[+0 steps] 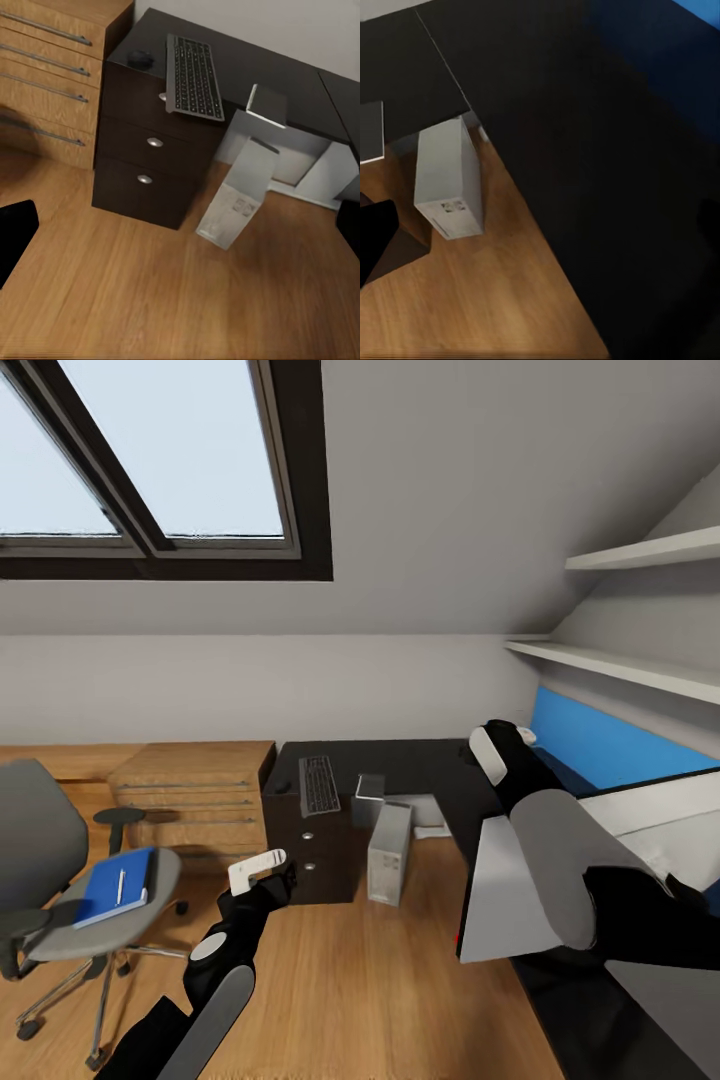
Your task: In the bedroom, organize the workspace by keeping the computer under the desk, ensuring the monitor is on the desk, placing the keyboard on the desk next to the monitor, placing the mouse on the desk next to the keyboard, moving the folder from the swivel chair onto the desk next to the mouse, stacking the notebook on top of the folder with the pen on top of the notebook, and positioning the swivel chair next to the desk.
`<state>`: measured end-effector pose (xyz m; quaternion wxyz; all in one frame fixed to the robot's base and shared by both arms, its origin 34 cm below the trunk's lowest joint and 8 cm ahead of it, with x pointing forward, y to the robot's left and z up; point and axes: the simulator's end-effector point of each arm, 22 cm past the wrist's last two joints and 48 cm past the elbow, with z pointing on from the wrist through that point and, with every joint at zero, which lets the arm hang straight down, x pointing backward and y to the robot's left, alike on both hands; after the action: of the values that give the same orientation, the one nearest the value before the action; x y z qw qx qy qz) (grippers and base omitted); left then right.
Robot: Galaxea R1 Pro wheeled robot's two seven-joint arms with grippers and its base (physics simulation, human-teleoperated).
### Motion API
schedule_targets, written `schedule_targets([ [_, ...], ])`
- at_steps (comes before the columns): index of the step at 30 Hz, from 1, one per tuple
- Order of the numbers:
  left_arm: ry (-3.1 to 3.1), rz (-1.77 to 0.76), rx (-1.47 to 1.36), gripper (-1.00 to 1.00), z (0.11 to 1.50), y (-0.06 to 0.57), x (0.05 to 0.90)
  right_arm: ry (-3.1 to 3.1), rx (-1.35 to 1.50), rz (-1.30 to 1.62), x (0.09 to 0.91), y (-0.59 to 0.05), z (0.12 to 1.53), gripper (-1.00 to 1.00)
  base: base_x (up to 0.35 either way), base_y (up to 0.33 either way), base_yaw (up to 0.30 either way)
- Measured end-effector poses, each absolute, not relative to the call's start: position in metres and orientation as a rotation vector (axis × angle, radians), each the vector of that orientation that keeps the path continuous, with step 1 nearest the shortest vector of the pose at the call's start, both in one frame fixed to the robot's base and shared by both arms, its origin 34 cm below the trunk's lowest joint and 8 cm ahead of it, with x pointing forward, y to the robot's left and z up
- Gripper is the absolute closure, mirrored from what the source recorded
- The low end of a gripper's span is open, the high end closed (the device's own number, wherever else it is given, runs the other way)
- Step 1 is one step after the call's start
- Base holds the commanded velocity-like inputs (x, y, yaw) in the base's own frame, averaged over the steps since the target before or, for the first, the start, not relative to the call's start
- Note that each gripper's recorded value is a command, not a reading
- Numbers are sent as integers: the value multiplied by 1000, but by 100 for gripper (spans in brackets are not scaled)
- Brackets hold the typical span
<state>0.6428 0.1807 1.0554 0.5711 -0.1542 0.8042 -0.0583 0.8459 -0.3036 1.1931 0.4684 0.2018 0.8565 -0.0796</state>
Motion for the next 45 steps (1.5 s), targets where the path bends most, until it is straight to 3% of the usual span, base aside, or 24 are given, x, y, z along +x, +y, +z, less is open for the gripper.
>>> schedule_targets([
  [16, 1885, -129, -361, -100, 1055, 182, 643, 2108, 491, -196, 845, -304, 1192, -100, -207, -146, 15],
  [45, 1885, -133, -362, -100, 1056, 182, 643, 2131, 485, -206, 843, -305, 1182, -100, -143, -6, 0],
])
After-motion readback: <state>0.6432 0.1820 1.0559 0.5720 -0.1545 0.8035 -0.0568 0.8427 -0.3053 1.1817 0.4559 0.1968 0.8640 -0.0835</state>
